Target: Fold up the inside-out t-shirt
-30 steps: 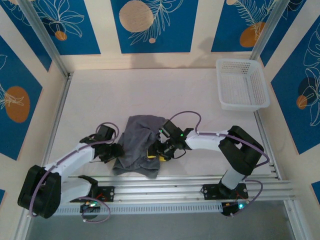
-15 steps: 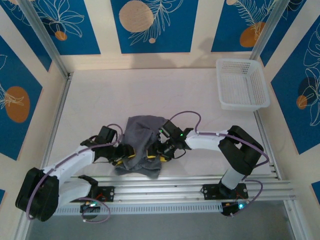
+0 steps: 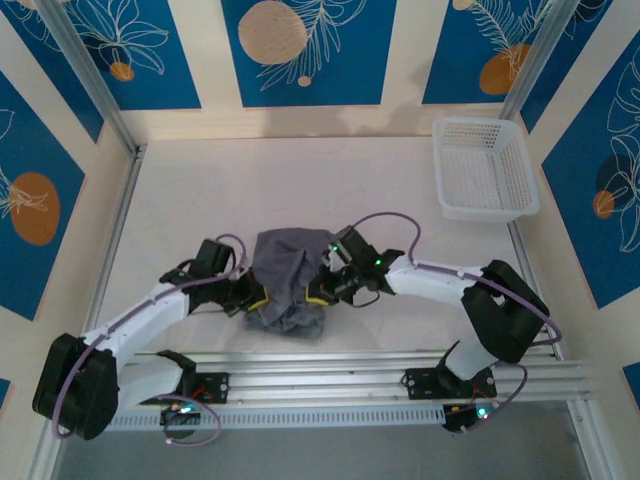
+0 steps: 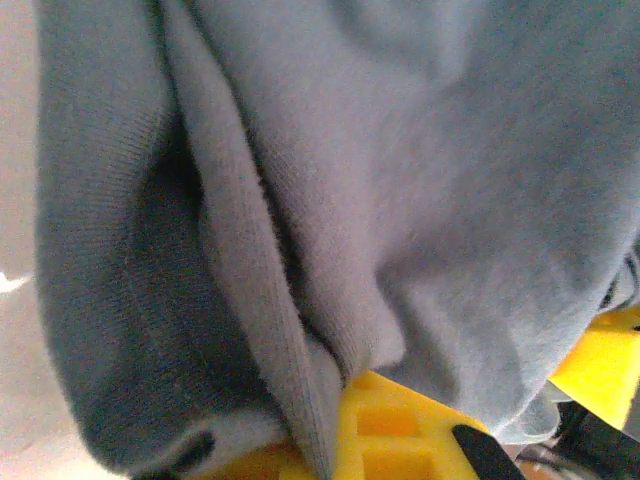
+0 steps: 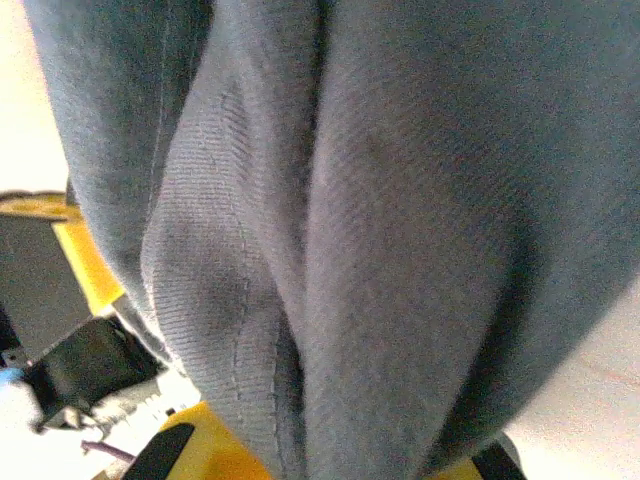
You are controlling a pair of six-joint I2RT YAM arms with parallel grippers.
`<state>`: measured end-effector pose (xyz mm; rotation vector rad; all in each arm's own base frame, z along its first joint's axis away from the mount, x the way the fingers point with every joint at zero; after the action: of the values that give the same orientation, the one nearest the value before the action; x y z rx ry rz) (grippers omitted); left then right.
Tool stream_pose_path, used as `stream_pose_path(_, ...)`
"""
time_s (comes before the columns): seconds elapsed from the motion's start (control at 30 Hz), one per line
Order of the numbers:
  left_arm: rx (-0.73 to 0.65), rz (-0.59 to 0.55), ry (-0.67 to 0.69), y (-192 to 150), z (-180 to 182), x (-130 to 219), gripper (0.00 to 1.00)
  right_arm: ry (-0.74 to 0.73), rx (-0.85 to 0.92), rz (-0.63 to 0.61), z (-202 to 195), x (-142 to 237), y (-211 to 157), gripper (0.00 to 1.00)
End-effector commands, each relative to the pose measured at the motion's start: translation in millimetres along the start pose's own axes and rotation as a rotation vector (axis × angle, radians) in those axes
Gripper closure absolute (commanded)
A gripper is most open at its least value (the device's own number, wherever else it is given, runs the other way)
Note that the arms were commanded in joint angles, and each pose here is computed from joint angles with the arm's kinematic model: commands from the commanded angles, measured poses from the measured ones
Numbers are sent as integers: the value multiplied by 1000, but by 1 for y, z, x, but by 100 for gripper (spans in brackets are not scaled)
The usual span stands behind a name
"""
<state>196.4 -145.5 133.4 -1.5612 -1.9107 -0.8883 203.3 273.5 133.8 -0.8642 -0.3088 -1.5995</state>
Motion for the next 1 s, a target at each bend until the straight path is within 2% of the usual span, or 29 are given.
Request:
stream_pose_path(0.0, 82, -61, 37, 42, -6, 2, 100, -16, -153, -75, 10, 18, 35, 96)
stream_pose_path(0.17, 105, -73, 72, 105, -19, -11, 100, 35, -305, -70, 16, 22, 93, 93)
stream_pose_path(0.27, 91, -83, 70, 128, -24, -16, 100, 36, -302, -72, 20, 21, 117, 86)
stream_pose_path(0.4, 84, -52, 38, 128, -24, -22, 100, 46, -279, -51, 20, 25, 123, 69)
stream_pose_path(0.47, 89, -37, 56, 115, -14, -24, 100, 56, -232, -60, 16, 27, 112, 53)
stream_pose_path(0.5, 97, -28, 71, 105, -6, -26, 95, 64, -194, -67, 12, 26, 104, 45)
stream_pose_path(0.53, 104, -14, 85, 95, 3, -29, 84, 68, -172, -68, 7, 25, 98, 41)
stream_pose_path(0.6, 111, 13, 105, 81, 16, -36, 65, 52, -129, -91, -5, 22, 88, 38)
stream_pose_path(0.7, 112, 30, 115, 62, 29, -39, 48, -21, -79, -143, -24, 18, 79, 37)
stream_pose_path(0.8, 83, 20, 132, 53, 33, -35, 38, -92, -31, -181, -36, 10, 70, 36)
stream_pose_path(0.97, 36, 29, 107, 53, 30, -37, 36, -129, -15, -245, -45, 9, 68, 36)
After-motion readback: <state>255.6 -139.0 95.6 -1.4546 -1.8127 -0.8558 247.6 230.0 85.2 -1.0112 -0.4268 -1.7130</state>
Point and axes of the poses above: each hand's point on the last joint's axis, 136 mm out from that joint toward the fingers, its own x axis back along the fingers, its own z axis along the line the jaws close on, y = z × x, the point moved 6 cm from there along x, back along the fingers, and after that the axes turned 14 degrees about -x, right-handed, at the moved point
